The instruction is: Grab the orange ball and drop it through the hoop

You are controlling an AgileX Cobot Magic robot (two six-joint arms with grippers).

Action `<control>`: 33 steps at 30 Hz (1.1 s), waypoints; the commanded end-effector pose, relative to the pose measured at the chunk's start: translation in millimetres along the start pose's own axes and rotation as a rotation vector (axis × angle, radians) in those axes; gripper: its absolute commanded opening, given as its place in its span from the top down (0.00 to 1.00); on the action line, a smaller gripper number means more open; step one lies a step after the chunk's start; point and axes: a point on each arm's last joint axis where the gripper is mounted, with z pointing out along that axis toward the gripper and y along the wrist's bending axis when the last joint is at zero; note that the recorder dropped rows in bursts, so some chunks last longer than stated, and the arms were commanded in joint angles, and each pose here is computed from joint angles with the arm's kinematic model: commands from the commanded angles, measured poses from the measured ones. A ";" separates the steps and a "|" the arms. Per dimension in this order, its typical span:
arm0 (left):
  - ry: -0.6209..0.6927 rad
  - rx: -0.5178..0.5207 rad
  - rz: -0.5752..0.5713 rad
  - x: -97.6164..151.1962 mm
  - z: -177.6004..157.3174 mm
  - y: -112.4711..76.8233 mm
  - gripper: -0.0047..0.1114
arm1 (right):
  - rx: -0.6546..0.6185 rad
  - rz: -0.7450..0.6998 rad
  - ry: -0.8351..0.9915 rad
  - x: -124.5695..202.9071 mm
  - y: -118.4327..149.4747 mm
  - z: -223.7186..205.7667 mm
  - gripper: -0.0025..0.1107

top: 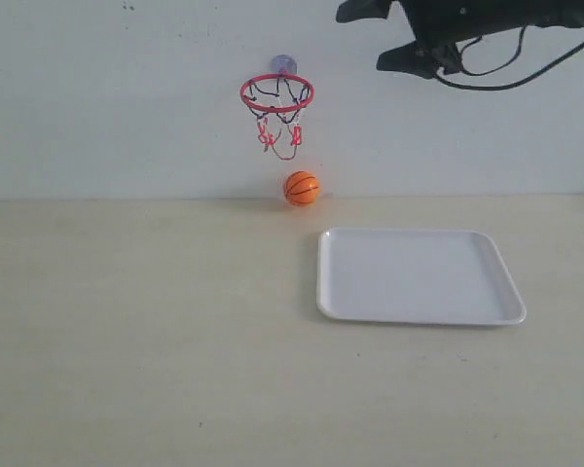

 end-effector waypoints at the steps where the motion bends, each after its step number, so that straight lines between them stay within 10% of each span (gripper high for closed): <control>1: -0.009 0.012 0.003 -1.1 -0.3 -0.9 0.92 | 0.003 0.000 0.132 1.7 -10.3 -28.5 0.23; 33: -0.009 0.012 0.003 -1.1 -0.3 -0.9 0.92 | 0.126 0.117 0.142 1.6 -25.6 -35.2 0.23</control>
